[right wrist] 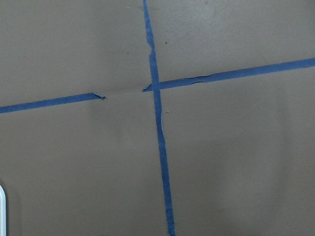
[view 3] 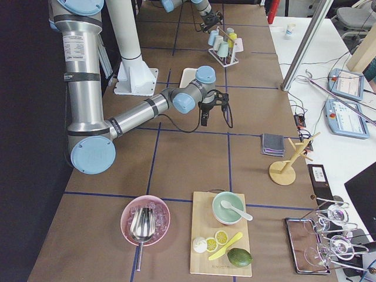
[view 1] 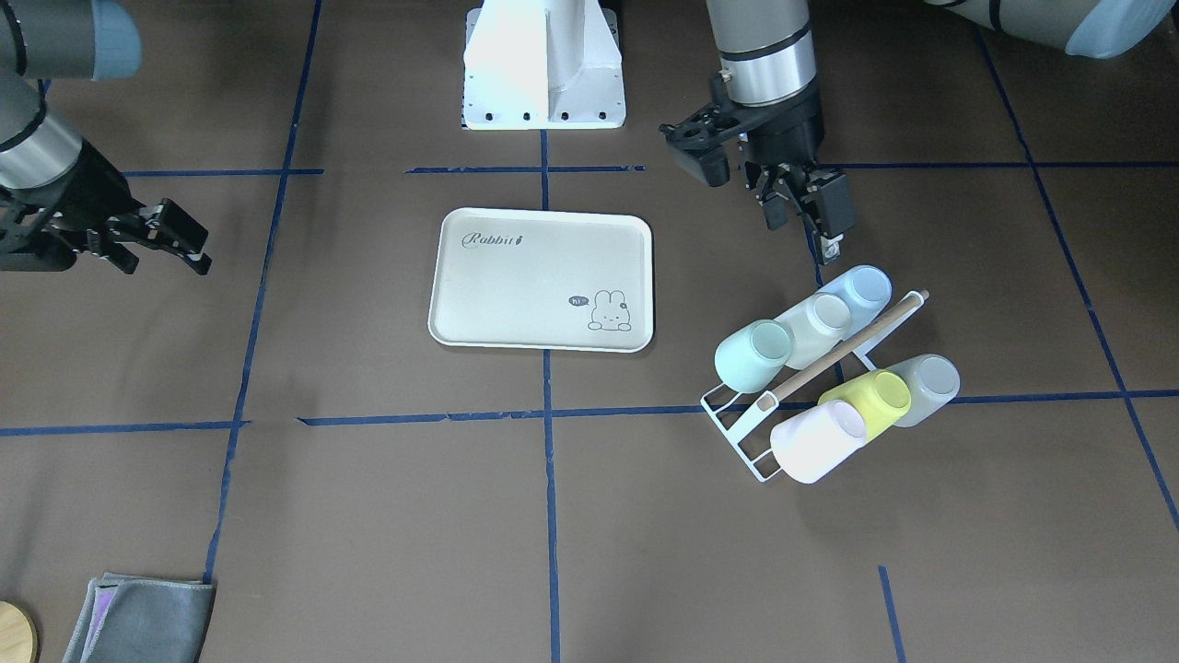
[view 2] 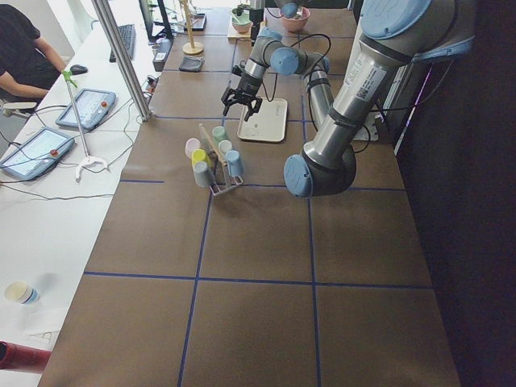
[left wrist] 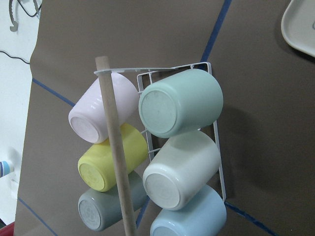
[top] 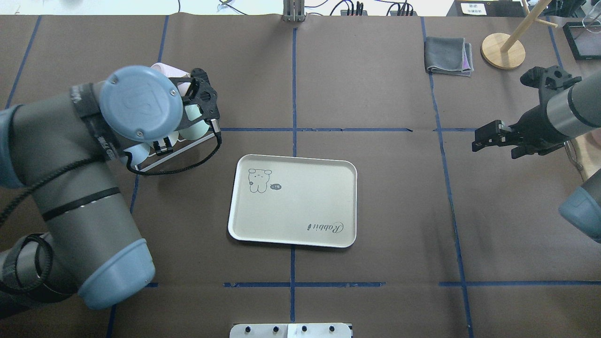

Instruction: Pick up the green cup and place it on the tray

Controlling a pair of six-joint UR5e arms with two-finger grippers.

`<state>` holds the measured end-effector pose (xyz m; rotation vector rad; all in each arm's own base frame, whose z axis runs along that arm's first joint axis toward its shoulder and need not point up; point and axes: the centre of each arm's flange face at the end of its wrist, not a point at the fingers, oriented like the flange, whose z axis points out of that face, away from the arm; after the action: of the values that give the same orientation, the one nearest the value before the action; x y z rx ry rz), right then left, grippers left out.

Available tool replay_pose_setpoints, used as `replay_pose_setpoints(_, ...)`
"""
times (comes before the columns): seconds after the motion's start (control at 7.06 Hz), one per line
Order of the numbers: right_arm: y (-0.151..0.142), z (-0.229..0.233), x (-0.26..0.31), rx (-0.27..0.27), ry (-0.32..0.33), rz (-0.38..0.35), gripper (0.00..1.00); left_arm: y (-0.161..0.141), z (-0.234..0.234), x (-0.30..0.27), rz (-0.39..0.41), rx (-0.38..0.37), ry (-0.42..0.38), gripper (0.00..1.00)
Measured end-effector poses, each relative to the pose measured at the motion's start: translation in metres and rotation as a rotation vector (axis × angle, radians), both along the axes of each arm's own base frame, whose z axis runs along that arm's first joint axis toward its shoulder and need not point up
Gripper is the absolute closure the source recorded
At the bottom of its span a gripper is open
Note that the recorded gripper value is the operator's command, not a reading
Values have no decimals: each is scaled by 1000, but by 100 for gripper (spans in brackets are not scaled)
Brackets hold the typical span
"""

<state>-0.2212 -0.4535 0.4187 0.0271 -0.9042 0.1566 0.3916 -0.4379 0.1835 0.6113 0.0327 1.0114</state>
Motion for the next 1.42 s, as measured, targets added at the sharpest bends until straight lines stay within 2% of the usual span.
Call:
replay_pose_setpoints(0.28, 1, 13, 17, 6, 9, -10, 0, 5, -13, 50, 64, 76, -160, 1)
replay_pose_setpoints(0.57, 5, 19, 28, 2, 13, -2, 0, -14, -25, 94, 72, 139, -337, 0)
replay_pose_setpoints(0.85, 11, 22, 35, -3, 14, 3, 0, -11, -19, 140, 171, 202, -565, 0)
replay_pose_setpoints(1.13, 19, 28, 44, -12, 19, 10, 0, -19, 4, 178, 296, 200, -787, 0)
replay_pose_setpoints(1.42, 24, 31, 48, -17, 22, 11, 0, -28, 27, 201, 422, 156, -969, 1)
